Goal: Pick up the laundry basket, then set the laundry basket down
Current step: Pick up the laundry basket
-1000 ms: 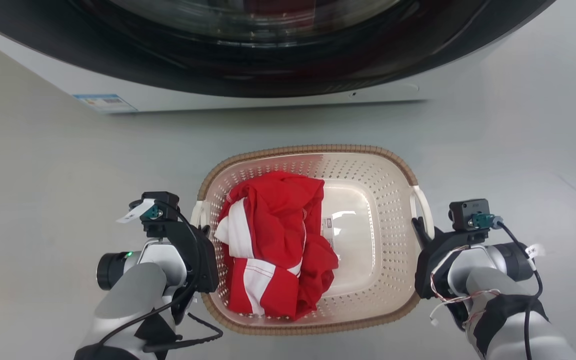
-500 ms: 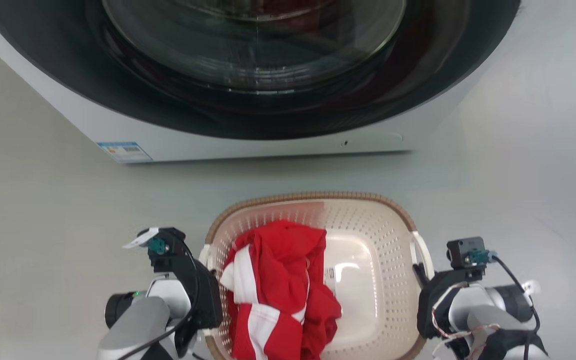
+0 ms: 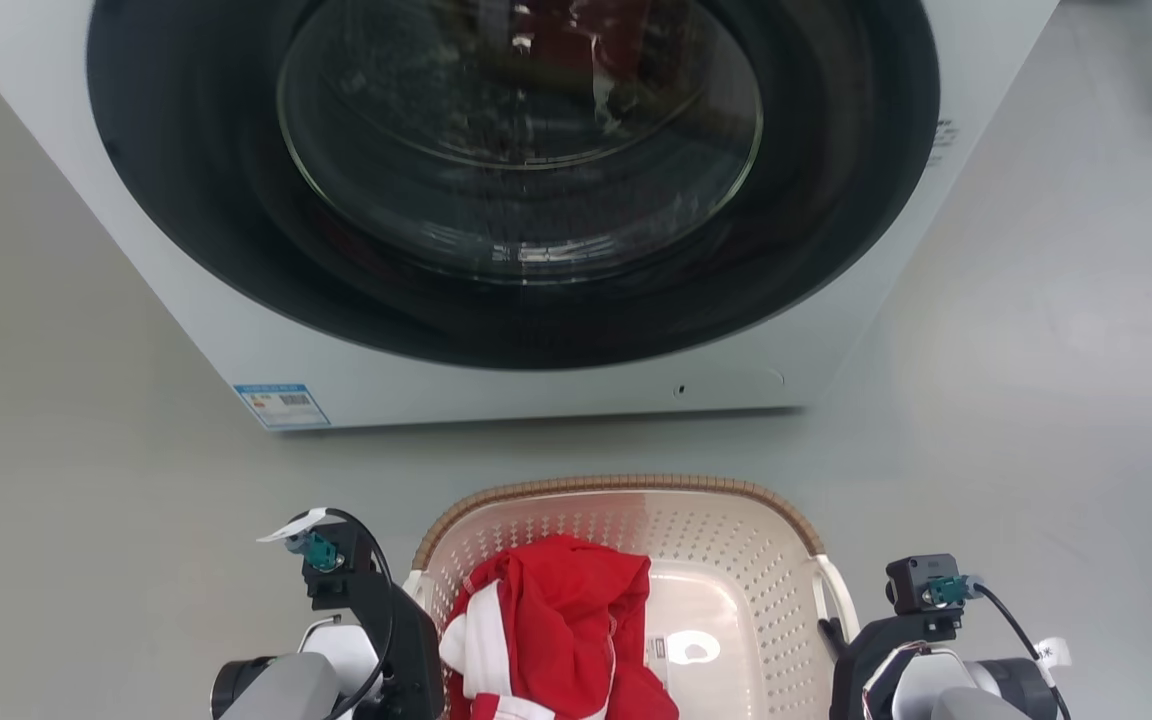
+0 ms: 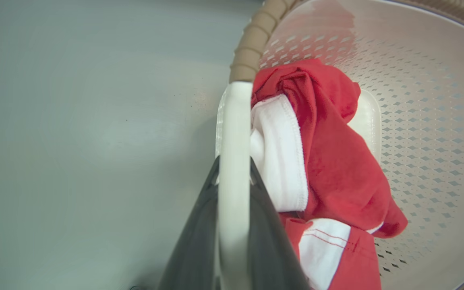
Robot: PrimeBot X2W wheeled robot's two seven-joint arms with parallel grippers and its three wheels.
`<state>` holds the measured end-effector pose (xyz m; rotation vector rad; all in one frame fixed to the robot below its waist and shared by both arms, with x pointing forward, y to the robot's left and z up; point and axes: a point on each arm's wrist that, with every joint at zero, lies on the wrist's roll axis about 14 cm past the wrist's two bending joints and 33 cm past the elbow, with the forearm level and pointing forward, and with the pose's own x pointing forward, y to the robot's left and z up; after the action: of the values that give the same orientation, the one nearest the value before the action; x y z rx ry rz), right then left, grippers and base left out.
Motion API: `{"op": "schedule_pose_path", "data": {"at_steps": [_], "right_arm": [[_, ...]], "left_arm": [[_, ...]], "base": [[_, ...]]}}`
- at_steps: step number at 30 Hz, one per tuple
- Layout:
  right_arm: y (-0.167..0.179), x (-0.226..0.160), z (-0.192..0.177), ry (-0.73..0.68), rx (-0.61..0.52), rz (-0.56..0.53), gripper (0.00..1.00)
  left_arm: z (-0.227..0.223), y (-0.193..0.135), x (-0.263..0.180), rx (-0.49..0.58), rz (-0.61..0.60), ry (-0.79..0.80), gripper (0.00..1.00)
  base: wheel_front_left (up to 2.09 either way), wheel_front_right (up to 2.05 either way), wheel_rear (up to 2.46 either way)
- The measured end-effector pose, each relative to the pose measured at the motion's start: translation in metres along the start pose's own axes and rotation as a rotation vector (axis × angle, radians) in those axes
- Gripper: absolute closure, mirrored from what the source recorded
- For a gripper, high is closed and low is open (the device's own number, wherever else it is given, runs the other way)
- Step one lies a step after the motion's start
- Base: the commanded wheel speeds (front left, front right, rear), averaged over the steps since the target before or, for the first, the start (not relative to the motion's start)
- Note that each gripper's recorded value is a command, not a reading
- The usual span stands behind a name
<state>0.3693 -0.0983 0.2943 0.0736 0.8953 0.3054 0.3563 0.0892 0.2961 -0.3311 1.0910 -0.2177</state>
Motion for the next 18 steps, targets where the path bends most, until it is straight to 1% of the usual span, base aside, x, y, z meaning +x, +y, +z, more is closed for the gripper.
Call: {"op": "schedule_pose_path", "data": {"at_steps": [6, 18], "right_arm": [[0.009, -0.016, 0.007, -0.028, 0.01, 0.013, 1.0], [0.015, -0.041, -0.005, -0.014, 0.033, 0.012, 1.0]], "left_arm": [[0.001, -0.005, -0.017, -0.007, -0.004, -0.017, 1.0], [-0.01, -0.013, -0.036, 0.014, -0.004, -0.018, 1.0]], "base": [[0.0, 0.0, 0.0], [0.0, 0.0, 0.0]]}}
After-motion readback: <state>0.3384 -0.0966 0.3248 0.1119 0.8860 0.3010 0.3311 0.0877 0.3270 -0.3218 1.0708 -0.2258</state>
